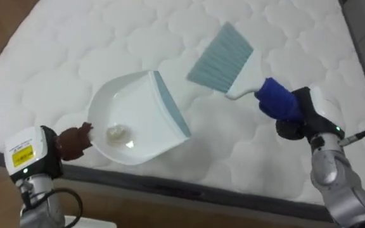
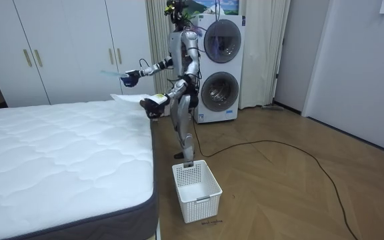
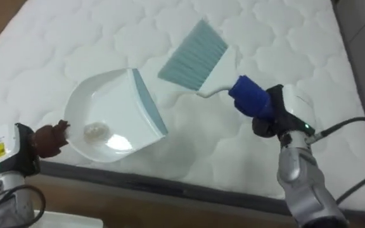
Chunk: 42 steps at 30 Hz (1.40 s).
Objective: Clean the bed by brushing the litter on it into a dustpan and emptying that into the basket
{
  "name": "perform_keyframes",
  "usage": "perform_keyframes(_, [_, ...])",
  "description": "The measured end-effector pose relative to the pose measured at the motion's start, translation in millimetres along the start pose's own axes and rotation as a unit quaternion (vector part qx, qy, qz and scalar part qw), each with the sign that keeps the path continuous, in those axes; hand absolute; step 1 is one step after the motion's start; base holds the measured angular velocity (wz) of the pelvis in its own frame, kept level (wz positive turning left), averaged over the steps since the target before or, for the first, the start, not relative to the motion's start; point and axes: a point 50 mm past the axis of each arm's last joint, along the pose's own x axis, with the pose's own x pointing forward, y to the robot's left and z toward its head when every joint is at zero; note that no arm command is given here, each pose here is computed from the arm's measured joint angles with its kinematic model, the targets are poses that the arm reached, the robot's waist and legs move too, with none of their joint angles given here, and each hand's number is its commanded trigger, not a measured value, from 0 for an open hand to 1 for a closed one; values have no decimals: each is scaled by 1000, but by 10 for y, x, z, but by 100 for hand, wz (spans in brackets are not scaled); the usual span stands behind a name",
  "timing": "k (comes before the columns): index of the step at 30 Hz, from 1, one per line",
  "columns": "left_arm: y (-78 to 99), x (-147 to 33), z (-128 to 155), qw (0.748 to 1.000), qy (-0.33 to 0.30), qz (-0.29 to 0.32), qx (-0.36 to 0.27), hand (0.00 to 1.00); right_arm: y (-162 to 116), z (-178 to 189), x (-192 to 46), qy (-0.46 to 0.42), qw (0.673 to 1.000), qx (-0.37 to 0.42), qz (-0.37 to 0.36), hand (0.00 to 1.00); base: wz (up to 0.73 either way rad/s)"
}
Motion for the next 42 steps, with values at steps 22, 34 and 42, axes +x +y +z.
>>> perform_keyframes(22, [132,-268,-344,993,79,-13,-85,100,-422,96,20,8,974,199,-105,0,21])
perform_keyframes(34, [235,-207,-294,991,73,0,-109,100,-541,-59,-11,30,962,208,-176,0,101])
perform_keyframes(42, [189,-160,-140,993,47,-34,-105,100,-647,-93,-2,35,957,204,-202,0,142])
